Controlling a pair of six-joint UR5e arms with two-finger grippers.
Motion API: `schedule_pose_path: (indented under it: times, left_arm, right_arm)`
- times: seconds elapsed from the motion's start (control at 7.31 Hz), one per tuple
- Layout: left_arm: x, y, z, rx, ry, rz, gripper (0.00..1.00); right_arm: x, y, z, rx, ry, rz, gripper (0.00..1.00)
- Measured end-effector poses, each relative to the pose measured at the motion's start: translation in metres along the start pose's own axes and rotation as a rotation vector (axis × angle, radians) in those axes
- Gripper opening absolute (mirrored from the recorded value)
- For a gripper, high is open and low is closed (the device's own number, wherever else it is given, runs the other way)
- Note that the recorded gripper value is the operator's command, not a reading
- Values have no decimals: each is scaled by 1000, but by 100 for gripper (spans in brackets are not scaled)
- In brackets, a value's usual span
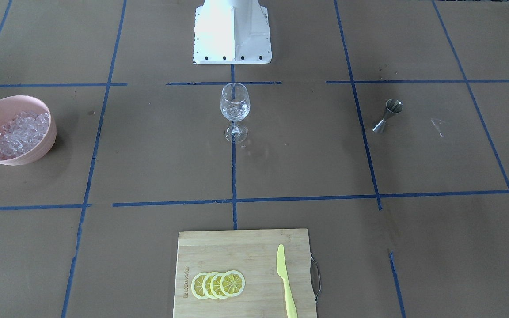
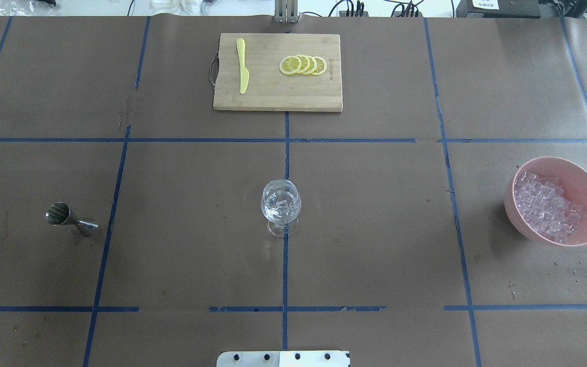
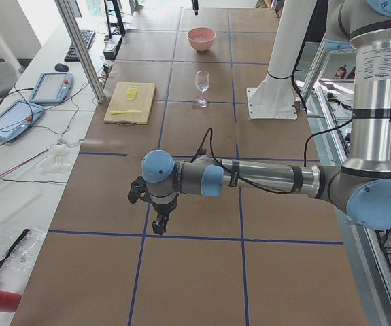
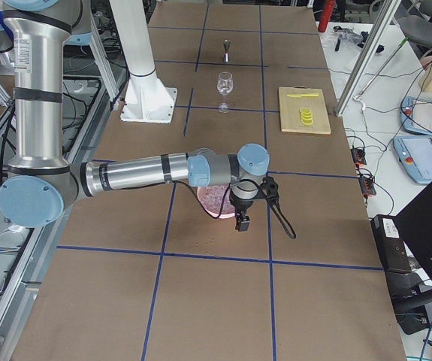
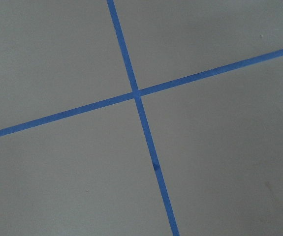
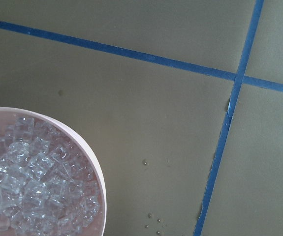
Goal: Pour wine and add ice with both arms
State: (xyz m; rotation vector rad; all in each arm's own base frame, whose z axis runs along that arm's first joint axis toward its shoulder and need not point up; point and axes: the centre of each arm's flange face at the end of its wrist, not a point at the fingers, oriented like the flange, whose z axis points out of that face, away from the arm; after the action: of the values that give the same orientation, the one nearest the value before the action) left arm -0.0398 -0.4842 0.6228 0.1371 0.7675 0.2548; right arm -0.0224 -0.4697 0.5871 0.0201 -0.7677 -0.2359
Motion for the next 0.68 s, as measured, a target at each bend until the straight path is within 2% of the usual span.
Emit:
schedule_pose_path:
  times: [0.68]
  left_arm:
    - [0, 0, 0, 1, 1, 1, 100]
  right_arm:
    - [3, 1, -2, 4, 2, -2, 100]
